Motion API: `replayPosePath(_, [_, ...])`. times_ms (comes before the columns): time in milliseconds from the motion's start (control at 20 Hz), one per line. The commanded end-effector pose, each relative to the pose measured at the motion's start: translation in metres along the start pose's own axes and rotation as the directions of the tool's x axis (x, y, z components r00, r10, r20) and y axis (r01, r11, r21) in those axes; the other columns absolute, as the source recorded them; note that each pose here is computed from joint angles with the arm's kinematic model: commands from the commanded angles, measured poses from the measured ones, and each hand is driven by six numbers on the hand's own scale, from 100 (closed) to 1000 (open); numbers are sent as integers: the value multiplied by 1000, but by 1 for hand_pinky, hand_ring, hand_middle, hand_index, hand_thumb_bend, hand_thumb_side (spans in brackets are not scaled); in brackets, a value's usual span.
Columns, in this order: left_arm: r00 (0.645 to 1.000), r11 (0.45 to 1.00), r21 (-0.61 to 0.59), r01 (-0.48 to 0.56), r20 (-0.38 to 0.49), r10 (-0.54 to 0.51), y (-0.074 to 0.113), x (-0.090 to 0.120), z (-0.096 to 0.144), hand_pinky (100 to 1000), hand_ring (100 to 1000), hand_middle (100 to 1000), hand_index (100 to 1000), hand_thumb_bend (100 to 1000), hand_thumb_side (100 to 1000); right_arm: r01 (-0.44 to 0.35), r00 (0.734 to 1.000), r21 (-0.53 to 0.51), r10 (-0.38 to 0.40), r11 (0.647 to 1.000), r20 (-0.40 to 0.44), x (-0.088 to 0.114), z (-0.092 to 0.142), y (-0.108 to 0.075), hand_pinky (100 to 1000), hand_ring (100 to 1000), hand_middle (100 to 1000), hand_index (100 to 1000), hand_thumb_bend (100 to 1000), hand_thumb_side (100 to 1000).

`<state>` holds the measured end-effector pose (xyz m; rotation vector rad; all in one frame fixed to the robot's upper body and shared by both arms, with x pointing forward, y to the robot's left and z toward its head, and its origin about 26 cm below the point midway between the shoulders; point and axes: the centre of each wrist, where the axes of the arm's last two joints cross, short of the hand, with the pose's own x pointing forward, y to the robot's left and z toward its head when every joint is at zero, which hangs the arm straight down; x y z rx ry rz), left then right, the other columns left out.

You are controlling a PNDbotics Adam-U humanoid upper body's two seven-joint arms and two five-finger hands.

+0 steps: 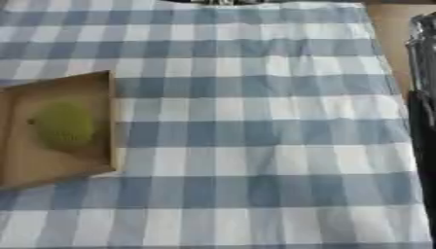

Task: Pick up objects on the table and place them in the box.

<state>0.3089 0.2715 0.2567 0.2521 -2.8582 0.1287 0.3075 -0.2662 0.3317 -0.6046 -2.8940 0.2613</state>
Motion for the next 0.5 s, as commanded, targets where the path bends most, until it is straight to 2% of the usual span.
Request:
replayPosePath(50, [999,1000,5,1,37,-1,1,5,-8,667,591,538,777,117,478,11,999,-7,-11,1000,31,6,-6,-4,852,863,621,758,100,523])
replayPosePath(500, [999,1000,9,0,41,-1,2,5,-9,667,591,538,777,118,477,23,999,-19,-22,1000,33,6,-6,-4,849,859,611,758,100,524])
